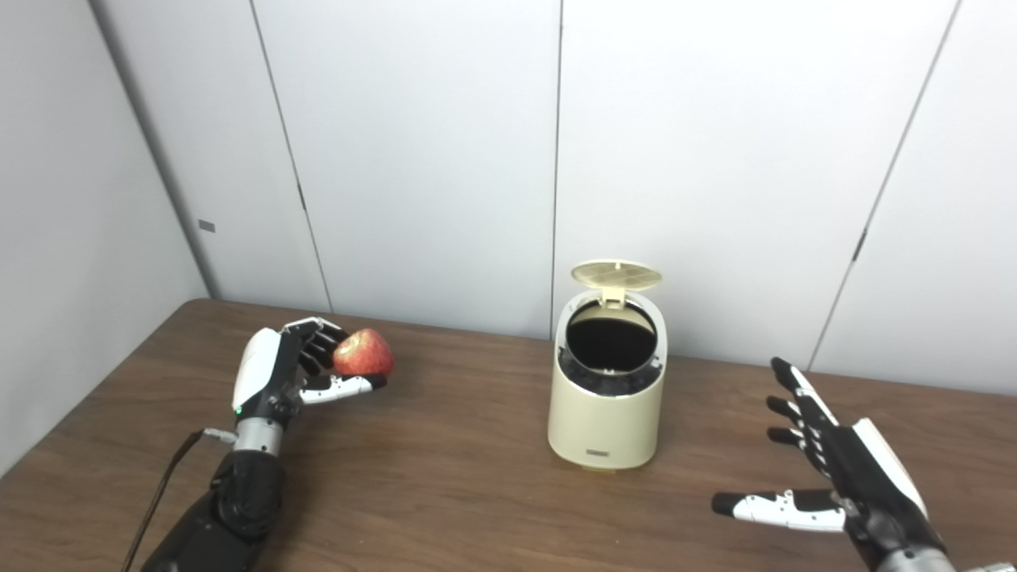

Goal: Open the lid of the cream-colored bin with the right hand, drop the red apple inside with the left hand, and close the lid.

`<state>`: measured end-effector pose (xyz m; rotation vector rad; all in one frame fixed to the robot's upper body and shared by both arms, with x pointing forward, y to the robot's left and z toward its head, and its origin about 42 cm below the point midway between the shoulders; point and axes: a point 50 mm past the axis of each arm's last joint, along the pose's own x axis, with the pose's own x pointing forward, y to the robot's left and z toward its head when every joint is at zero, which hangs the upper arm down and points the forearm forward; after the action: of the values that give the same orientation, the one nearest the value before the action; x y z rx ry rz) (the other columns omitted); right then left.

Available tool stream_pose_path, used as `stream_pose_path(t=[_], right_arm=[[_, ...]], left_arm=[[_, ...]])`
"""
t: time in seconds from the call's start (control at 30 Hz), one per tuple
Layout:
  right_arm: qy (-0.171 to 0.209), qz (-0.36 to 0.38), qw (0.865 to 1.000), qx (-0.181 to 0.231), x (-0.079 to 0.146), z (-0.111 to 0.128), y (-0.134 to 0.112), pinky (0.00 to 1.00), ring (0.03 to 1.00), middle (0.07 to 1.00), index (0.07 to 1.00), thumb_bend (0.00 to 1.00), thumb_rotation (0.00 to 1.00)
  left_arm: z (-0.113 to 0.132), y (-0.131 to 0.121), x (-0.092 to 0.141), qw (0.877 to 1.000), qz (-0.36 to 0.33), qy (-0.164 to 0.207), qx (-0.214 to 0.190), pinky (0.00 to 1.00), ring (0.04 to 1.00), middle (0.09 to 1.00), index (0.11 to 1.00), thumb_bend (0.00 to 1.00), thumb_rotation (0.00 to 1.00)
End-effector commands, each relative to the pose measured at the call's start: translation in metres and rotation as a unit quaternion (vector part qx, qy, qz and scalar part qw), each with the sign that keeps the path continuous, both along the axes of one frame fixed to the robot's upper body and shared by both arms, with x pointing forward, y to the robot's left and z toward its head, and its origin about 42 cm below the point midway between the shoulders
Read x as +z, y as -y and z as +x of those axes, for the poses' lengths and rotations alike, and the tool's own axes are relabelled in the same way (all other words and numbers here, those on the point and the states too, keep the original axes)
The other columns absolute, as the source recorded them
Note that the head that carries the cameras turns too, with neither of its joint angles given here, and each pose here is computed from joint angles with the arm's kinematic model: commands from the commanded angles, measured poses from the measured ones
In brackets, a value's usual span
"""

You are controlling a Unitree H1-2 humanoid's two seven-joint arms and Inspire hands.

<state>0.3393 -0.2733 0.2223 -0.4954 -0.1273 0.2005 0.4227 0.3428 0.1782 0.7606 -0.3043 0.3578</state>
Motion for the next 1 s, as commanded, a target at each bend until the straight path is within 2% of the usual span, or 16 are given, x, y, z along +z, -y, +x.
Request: stream_pose_path(t=[0.0, 0.1, 0.23, 0.5, 0.73, 0.97], right_arm=[[0.06, -0.006, 0.998, 0.009, 0.016, 0.01, -0.001, 0.87, 0.921, 0.986, 0.981, 0.72, 0.01], [0.063, -0.007, 0.998, 0.012, 0.008, 0.018, 0.0, 0.83, 0.9, 0.976, 0.969, 0.74, 0.08], [0.07, -0.007, 0.997, 0.016, 0.001, 0.028, -0.002, 0.78, 0.882, 0.962, 0.954, 0.76, 0.18], [0.073, -0.029, 0.997, 0.004, 0.001, 0.032, -0.004, 0.79, 0.875, 0.945, 0.945, 0.76, 0.2], [0.074, -0.033, 0.997, 0.002, 0.003, 0.034, -0.01, 0.81, 0.893, 0.955, 0.952, 0.76, 0.25], [0.08, -0.042, 0.996, -0.002, 0.005, 0.038, -0.014, 0.77, 0.879, 0.949, 0.949, 0.77, 0.3]], left_arm=[[0.01, 0.001, 0.044, 0.999, 0.021, 0.047, -0.008, 0.41, 0.469, 0.48, 0.484, 0.51, 0.0], [0.007, 0.014, 0.064, 0.997, 0.04, 0.064, -0.024, 0.34, 0.436, 0.46, 0.506, 0.51, 0.0], [0.003, 0.033, 0.088, 0.994, 0.05, 0.086, -0.056, 0.37, 0.447, 0.477, 0.489, 0.51, 0.0], [0.004, 0.07, 0.121, 0.981, 0.09, 0.115, -0.129, 0.33, 0.439, 0.474, 0.495, 0.51, 0.0], [0.015, 0.096, 0.124, 0.975, 0.082, 0.125, -0.164, 0.31, 0.424, 0.478, 0.496, 0.51, 0.0], [0.019, 0.119, 0.123, 0.972, 0.052, 0.126, -0.191, 0.34, 0.447, 0.485, 0.484, 0.51, 0.0]])
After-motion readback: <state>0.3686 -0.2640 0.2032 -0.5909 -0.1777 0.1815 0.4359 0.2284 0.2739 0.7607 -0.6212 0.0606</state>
